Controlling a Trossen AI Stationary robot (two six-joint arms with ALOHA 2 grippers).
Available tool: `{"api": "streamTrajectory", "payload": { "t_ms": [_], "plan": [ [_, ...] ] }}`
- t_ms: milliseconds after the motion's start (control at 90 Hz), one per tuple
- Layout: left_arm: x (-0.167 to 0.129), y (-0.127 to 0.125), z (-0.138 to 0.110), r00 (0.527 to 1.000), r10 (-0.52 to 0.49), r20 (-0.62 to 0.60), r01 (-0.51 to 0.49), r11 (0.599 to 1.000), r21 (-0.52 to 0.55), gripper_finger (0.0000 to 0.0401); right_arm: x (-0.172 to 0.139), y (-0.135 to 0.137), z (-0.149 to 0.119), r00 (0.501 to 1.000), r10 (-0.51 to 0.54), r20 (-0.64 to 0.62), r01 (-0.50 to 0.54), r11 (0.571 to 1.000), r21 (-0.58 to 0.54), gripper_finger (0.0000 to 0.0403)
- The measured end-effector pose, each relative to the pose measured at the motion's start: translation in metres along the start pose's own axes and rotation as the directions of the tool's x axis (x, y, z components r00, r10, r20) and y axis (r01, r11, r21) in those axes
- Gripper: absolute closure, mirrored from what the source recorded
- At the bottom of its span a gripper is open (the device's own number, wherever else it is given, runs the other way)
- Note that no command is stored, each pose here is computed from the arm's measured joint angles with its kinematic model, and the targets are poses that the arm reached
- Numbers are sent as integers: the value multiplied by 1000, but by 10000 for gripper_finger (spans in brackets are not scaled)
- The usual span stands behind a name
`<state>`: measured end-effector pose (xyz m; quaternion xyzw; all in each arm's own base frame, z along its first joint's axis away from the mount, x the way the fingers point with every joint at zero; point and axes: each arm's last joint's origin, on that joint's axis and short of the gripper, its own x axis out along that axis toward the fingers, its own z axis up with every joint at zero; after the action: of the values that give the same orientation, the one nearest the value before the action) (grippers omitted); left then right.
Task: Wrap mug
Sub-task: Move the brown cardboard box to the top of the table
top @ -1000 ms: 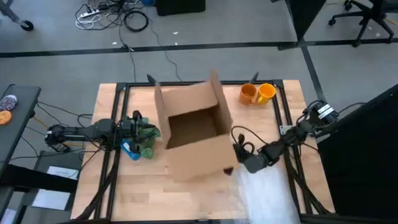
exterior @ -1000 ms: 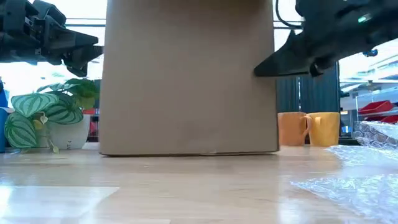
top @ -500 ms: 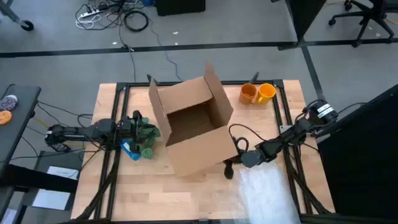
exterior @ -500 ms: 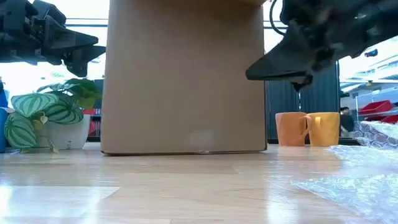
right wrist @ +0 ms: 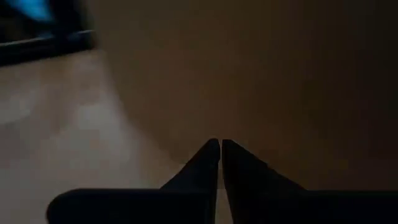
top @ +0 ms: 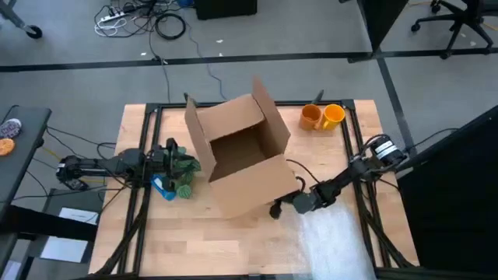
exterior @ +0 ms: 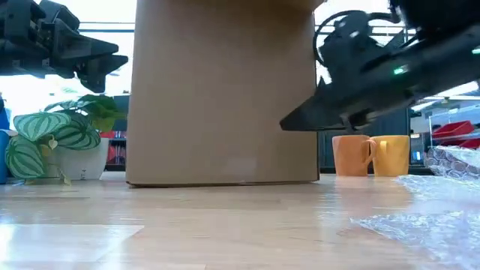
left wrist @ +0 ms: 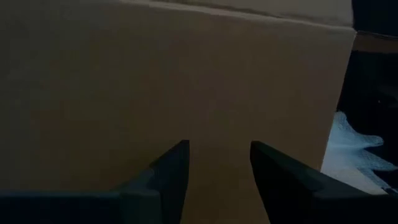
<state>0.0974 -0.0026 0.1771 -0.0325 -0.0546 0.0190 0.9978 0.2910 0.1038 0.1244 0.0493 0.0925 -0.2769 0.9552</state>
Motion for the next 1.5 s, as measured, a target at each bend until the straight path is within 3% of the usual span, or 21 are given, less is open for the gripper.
{"api": "streamTrajectory", "payload": {
  "t_ms": [200, 322, 400, 511, 600, 689, 867, 1222, 1500],
  "plan": [
    [0, 0, 0, 1000, 0, 0, 0, 1000, 0, 245, 17, -23, 23, 976, -205, 71, 212, 972, -103, 403],
    [0, 0, 0, 1000, 0, -1, 0, 1000, 0, 245, 19, -32, 37, 965, -244, 94, 254, 961, -112, 403],
    [0, 0, 0, 1000, 0, 0, 0, 1000, 0, 245, 16, -30, 44, 975, -199, 99, 207, 976, -70, 403],
    [0, 0, 0, 1000, 0, 0, 0, 1000, 0, 245, 11, -20, 44, 998, 8, 66, -9, 1000, 13, 403],
    [0, 0, 0, 1000, 0, 0, 0, 1000, 0, 245, 7, -10, 39, 977, 212, 17, -213, 974, 79, 403],
    [0, 0, 0, 1000, 0, 0, 0, 1000, 0, 245, 1, 2, 27, 947, 320, -33, -316, 945, 82, 403],
    [0, 0, 0, 1000, 0, 0, 0, 1000, 0, 245, 1, 29, 16, 954, 299, -30, -299, 954, -6, 403],
    [0, 0, 0, 1000, 0, 0, 0, 1000, 0, 245, 34, 92, 3, 975, 207, 79, -207, 978, 0, 403],
    [0, 0, 0, 1000, 0, -1, 0, 1000, 0, 245, 50, 122, -5, 959, 263, 108, -265, 964, 7, 403]
  ]
}}
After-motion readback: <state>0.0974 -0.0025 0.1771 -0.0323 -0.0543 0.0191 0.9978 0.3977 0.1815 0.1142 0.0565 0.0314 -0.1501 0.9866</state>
